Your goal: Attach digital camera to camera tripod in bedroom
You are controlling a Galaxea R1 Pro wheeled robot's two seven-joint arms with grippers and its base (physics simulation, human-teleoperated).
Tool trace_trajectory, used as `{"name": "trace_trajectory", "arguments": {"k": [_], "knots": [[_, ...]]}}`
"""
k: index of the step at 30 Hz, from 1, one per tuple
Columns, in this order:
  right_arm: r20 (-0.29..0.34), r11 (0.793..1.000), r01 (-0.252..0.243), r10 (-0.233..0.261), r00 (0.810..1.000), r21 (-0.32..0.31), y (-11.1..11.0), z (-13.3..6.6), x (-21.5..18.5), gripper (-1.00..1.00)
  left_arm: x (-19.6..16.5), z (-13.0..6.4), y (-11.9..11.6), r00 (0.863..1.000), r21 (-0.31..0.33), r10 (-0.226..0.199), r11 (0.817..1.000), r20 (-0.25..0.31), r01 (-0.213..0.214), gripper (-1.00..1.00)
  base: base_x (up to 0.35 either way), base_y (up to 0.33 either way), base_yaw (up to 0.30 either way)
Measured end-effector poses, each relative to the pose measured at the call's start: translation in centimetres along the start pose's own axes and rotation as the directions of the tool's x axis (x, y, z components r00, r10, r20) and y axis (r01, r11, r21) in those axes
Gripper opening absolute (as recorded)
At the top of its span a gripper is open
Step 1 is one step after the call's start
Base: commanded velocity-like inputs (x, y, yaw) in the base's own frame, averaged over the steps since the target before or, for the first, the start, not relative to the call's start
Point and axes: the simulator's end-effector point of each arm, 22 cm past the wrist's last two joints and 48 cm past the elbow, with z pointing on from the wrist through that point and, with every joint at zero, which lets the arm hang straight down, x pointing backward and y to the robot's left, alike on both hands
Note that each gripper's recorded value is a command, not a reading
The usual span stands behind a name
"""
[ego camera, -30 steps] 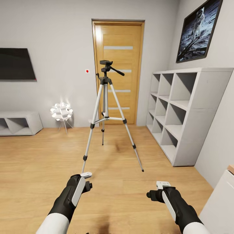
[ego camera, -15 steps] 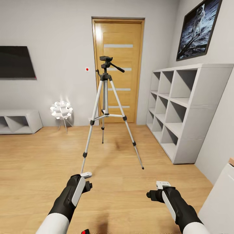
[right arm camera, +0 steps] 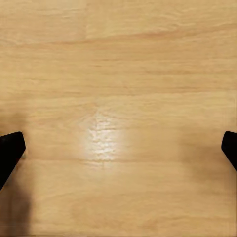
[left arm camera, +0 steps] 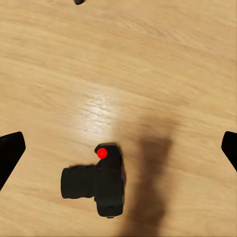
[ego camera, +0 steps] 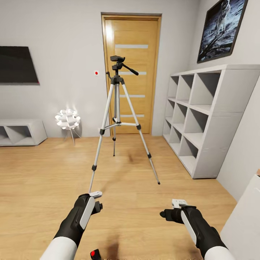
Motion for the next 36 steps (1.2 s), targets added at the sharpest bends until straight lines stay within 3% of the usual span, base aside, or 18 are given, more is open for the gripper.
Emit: {"name": "trace_trajectory", "arguments": {"k": [1, 2, 7, 10, 11, 14, 17, 22, 36], "knots": [[0.002, 1.000, 0.001, -0.001, 1.000, -0.030, 0.6, 0.0, -0.3, 1.00, 0.1, 0.2, 0.0, 1.000, -0.001, 0.001, 1.000, -0.004, -0.001, 1.00, 0.000, 0.000, 0.000], [0.006, 0.989, 0.006, -0.005, 1.000, -0.147, 2.7, -0.8, -1.1, 1.00, 0.3, 0.4, 0.0, 1.000, -0.002, 0.001, 1.000, -0.008, -0.001, 1.00, 0.000, 0.000, 0.000], [-0.011, 0.941, 0.008, -0.013, 1.000, -0.337, 4.5, -2.3, -1.3, 1.00, 1.0, 1.3, 0.1, 1.000, -0.008, 0.004, 1.000, -0.028, -0.004, 1.00, 0.000, 0.000, 0.000], [-0.021, 0.903, 0.005, -0.015, 1.000, -0.430, 5.0, -3.2, -1.2, 1.00, 1.4, 1.8, 0.2, 0.999, -0.011, 0.005, 1.000, -0.039, -0.005, 1.00, 0.000, 0.000, 0.000], [-0.024, 0.875, 0.003, -0.017, 1.000, -0.484, 5.3, -4.0, -1.1, 1.00, 1.5, 1.9, 0.2, 0.999, -0.012, 0.005, 1.000, -0.043, -0.006, 1.00, 0.000, 0.000, 0.000], [-0.037, 0.835, -0.005, -0.018, 0.999, -0.551, 5.7, -4.9, -0.8, 1.00, 1.9, 2.5, 0.2, 0.998, -0.015, 0.007, 1.000, -0.054, -0.008, 1.00, 0.000, 0.000, 0.000], [-0.049, 0.806, -0.015, -0.017, 0.999, -0.591, 5.9, -5.2, -0.5, 1.00, 2.4, 3.0, 0.3, 0.998, -0.019, 0.008, 1.000, -0.066, -0.009, 1.00, 0.000, 0.000, 0.000], [-0.071, 0.779, -0.032, -0.016, 0.997, -0.626, 6.0, -5.3, 0.1, 1.00, 3.1, 3.8, 0.4, 0.996, -0.024, 0.010, 1.000, -0.086, -0.012, 1.00, 0.000, 0.000, 0.000], [-0.134, 0.777, -0.081, -0.004, 0.991, -0.625, 5.6, -3.3, 2.2, 1.00, 5.3, 6.1, 0.7, 0.990, -0.039, 0.016, 0.999, -0.140, -0.021, 1.00, 0.000, 0.000, 0.000]]}}
